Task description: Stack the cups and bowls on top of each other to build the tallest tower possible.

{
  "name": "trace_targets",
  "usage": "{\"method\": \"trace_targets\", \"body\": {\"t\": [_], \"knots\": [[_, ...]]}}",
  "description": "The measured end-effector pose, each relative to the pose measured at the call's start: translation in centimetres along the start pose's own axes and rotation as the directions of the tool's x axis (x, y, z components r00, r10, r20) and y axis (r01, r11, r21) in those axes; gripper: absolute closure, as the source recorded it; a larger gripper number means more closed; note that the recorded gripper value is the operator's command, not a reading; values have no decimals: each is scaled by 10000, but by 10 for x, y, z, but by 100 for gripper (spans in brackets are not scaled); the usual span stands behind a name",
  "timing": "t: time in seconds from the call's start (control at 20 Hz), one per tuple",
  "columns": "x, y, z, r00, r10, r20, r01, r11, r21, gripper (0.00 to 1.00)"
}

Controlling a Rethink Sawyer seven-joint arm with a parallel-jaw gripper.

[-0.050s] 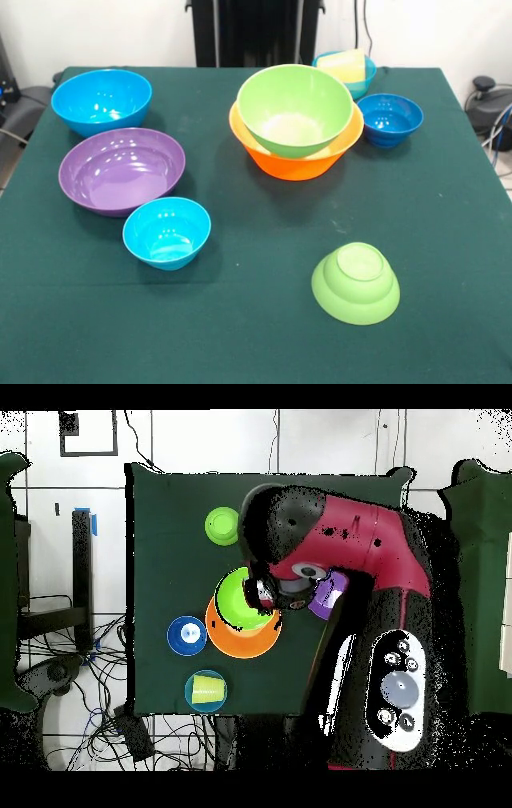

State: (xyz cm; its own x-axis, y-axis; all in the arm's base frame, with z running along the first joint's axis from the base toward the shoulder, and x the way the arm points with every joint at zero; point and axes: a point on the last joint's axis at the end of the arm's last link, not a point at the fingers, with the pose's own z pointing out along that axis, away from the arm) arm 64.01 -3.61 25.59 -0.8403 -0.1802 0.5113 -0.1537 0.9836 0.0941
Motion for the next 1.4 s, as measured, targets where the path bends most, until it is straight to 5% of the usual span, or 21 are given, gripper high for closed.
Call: {"method": "trace_targets", "body": {"t": [0.7,1.4], "knots": [[38,-12,58,9937,528,985,-588,9965,596,0],[61,-16,104,9915,827,1009,-894,9939,644,0]]}}
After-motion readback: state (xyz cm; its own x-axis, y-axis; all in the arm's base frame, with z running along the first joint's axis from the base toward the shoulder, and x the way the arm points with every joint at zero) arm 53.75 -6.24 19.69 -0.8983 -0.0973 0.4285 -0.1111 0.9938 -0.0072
